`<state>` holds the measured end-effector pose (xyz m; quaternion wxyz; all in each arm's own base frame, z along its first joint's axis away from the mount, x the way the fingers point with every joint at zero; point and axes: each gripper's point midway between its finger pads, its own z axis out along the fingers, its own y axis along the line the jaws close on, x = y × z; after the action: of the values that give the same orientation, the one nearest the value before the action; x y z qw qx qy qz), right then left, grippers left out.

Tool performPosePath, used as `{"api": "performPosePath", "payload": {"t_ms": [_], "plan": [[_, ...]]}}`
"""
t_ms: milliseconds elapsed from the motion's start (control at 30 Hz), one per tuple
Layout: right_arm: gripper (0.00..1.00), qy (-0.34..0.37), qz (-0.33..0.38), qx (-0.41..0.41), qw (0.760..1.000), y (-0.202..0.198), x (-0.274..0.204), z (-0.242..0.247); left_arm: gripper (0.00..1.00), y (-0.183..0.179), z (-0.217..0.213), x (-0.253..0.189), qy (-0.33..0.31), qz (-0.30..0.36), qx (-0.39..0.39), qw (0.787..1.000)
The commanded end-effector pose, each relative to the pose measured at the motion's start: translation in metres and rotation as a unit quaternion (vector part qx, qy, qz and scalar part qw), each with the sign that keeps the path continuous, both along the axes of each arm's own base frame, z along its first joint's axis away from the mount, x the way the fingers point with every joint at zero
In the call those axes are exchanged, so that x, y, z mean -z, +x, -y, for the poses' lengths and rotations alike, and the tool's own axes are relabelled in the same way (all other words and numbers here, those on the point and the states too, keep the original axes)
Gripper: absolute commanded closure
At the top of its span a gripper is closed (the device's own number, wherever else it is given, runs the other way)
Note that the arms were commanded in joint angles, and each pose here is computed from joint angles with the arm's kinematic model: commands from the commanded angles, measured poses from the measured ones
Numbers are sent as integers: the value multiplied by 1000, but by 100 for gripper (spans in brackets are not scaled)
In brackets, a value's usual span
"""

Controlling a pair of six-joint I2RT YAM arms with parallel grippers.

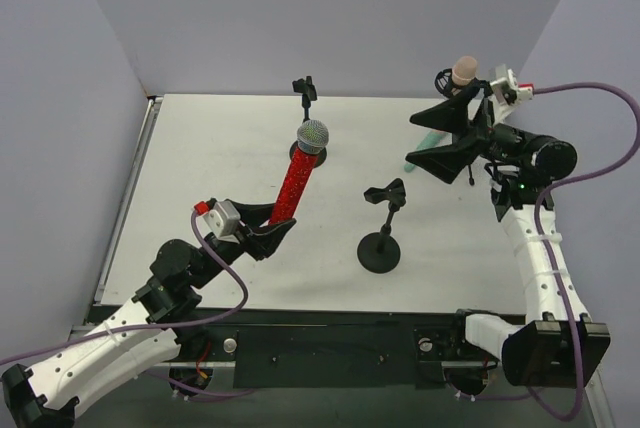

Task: Attach the microphones to the stand

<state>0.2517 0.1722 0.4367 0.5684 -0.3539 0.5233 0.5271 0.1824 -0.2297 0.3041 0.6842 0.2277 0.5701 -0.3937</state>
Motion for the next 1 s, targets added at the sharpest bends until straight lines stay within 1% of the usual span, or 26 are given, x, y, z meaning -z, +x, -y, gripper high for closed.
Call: {"api": "performPosePath", "payload": {"t_ms": [0, 67, 100, 233, 300, 367, 400, 433, 533, 567, 600, 633, 667, 700, 733, 767, 800, 833, 867, 900, 933, 967], "plan": [[0, -22, 110, 24, 993, -24, -4, 15, 100, -4, -3, -22, -32, 23, 1, 999], [0, -14, 84, 43, 995, -12, 11, 22, 100, -5, -3, -23, -33, 24, 1, 999], [0, 2, 84, 55, 995, -8, 8, 24, 100, -4, -2, -21, -31, 22, 2, 999], [0, 48, 20, 90, 995, 9, 12, 39, 100, -4, -2, -21, -30, 21, 3, 999], [0, 45, 14, 93, 995, 8, 18, 41, 100, -4, -2, -23, -32, 22, 3, 999], [0, 46, -13, 108, 993, 15, 22, 49, 100, -5, -3, -23, -32, 22, 2, 999], [0, 47, -15, 121, 991, 18, 19, 56, 100, -4, -3, -22, -31, 21, 1, 999], [0, 58, -31, 129, 989, 21, 17, 61, 100, -4, -2, -22, -30, 21, 0, 999], [0, 81, -62, 177, 979, 32, 9, 80, 100, -3, -1, -20, -29, 18, 2, 999], [0, 90, -120, 220, 964, 50, 22, 91, 100, -2, -1, -21, -29, 19, 1, 999], [0, 93, -146, 256, 951, 61, 20, 98, 100, -2, 0, -20, -27, 17, 1, 999], [0, 33, -222, 302, 927, 64, 64, 103, 100, -1, 1, -19, -26, 16, 1, 1000], [0, -2, -196, 360, 912, 68, 44, 109, 100, -1, 1, -19, -25, 16, 1, 1000], [0, -93, -224, 362, 900, 56, 82, 106, 100, -1, 1, -20, -26, 16, 1, 1000], [0, -124, -177, 350, 912, 51, 65, 94, 100, -1, 1, -19, -25, 15, 1, 1000], [0, -131, -168, 333, 919, 45, 62, 85, 100, -1, 1, -19, -25, 15, 1, 1000], [0, -147, -127, 299, 934, 37, 57, 76, 100, 0, 1, -18, -24, 14, -1, 1000], [0, -168, -104, 280, 940, 30, 60, 73, 100, 0, 0, -19, -24, 16, -2, 1000], [0, -211, -50, 267, 939, 23, 60, 75, 100, -1, -1, -20, -25, 17, -3, 1000], [0, -250, -63, 244, 935, 10, 78, 76, 100, -1, -2, -20, -26, 17, -4, 1000], [0, -310, 2, 234, 921, 6, 83, 84, 100, -1, -3, -20, -27, 18, -5, 999], [0, -342, -16, 216, 914, -11, 99, 86, 100, -1, -3, -20, -26, 18, -6, 999]]}}
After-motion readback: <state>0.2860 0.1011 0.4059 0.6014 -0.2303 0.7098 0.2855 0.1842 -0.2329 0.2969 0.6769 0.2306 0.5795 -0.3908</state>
